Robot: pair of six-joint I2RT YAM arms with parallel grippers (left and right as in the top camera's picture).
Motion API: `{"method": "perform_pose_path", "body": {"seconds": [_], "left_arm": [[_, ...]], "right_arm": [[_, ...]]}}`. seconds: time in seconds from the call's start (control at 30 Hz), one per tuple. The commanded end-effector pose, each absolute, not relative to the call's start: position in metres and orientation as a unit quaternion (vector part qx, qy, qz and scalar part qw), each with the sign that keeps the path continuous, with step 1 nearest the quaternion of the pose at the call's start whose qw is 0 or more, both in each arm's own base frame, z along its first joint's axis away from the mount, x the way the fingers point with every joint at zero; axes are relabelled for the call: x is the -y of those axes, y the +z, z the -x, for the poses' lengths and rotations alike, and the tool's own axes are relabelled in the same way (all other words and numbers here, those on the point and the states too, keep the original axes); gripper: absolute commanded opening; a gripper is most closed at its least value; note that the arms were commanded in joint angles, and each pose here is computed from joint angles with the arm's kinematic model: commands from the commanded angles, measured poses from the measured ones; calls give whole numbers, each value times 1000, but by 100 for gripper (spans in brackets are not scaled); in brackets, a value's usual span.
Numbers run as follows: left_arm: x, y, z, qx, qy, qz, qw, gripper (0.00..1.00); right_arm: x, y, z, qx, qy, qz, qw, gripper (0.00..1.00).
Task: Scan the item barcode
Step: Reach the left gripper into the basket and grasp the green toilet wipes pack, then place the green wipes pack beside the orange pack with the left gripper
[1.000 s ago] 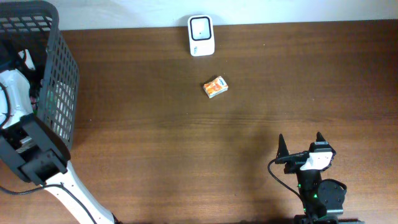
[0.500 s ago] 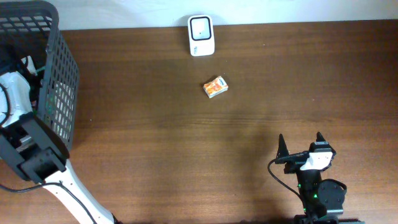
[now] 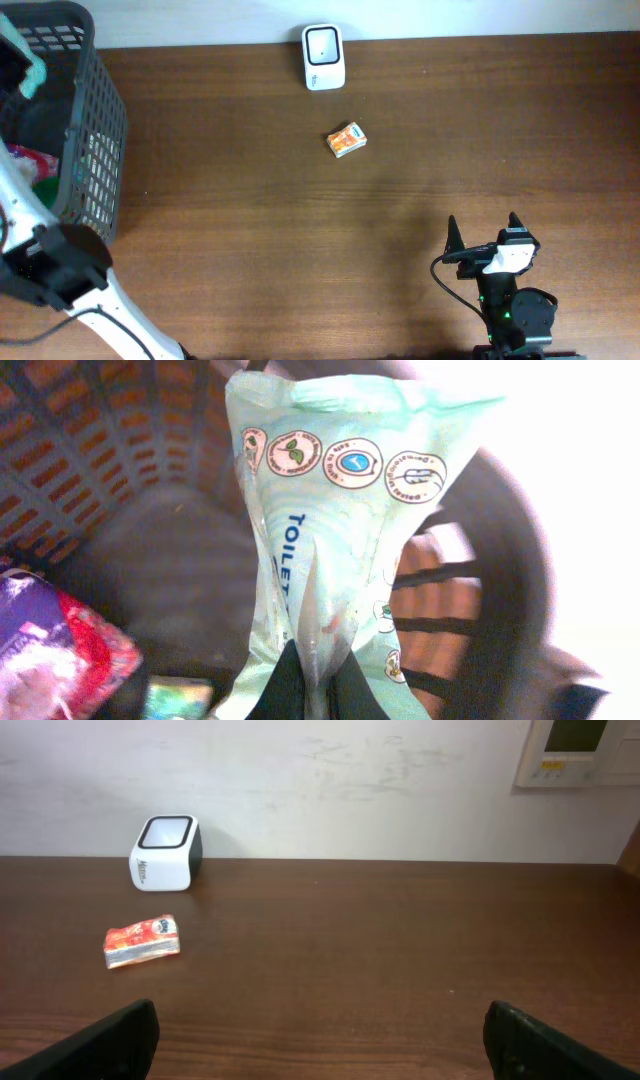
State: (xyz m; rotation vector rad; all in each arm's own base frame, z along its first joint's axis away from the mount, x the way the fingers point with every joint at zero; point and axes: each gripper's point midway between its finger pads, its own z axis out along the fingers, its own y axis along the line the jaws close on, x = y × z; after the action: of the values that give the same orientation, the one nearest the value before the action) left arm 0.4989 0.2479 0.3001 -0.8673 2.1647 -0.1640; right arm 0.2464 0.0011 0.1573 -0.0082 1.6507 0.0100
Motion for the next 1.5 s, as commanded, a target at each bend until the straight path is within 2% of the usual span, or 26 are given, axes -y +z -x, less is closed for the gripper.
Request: {"method": "perform_pose_path", "body": {"seconds": [0.0,0.13,0.23,0.3,0.5,0.63,0.73,0.8,0.9,1.03,1.1,1.17,1.2,1.23,1.27,1.3,1.37,1.47], "left_arm": [[-201,396,-481,-811,-156,307,472,0],[-139,431,-478,-805,-280,210,479,0],[-75,417,-479,-829,-328,163,423,0],[-17,403,-480,-855,-326,83,396,0],[107,314,-465,-941,-210,29,265,0],[137,217,-452,-972,-55,119,197,0],[189,141,-447,-978,-58,68,186,0],[207,107,-445,-977,-65,50,196,0],[212,72,-445,-973,-65,46,216,0],[210,52,-449,-967,-65,50,240,1],[209,51,-449,-967,-65,51,241,10],[211,52,-451,-965,-69,50,247,35],[213,54,-455,-963,-73,51,254,52],[215,59,-459,-960,-78,51,263,58],[219,70,-468,-955,-88,52,278,62],[223,86,-475,-950,-97,53,293,62],[227,140,-488,-935,-113,37,335,64],[205,270,-492,-892,-122,-7,436,67]], "right_arm": [[1,154,-246,-737,2,-1,676,99],[1,154,-246,-737,2,-1,676,99],[1,154,-246,-737,2,-1,676,99],[1,154,-246,-737,2,-1,676,98],[1,154,-246,-737,2,-1,676,99],[1,154,-246,-737,2,-1,676,99],[1,154,-246,-737,2,-1,676,99],[1,154,-246,-737,2,-1,676,99],[1,154,-246,-737,2,-1,676,99],[1,154,-246,-737,2,-1,676,99],[1,154,-246,-737,2,-1,676,99],[1,154,-246,-737,2,-1,676,99],[1,154,-246,-737,2,-1,676,99],[1,154,-246,-737,2,-1,676,99],[1,154,-246,-737,2,-1,676,98],[1,154,-246,-737,2,-1,676,99],[1,154,-246,-737,2,-1,676,99],[1,154,-246,-737,2,-1,676,98]]}}
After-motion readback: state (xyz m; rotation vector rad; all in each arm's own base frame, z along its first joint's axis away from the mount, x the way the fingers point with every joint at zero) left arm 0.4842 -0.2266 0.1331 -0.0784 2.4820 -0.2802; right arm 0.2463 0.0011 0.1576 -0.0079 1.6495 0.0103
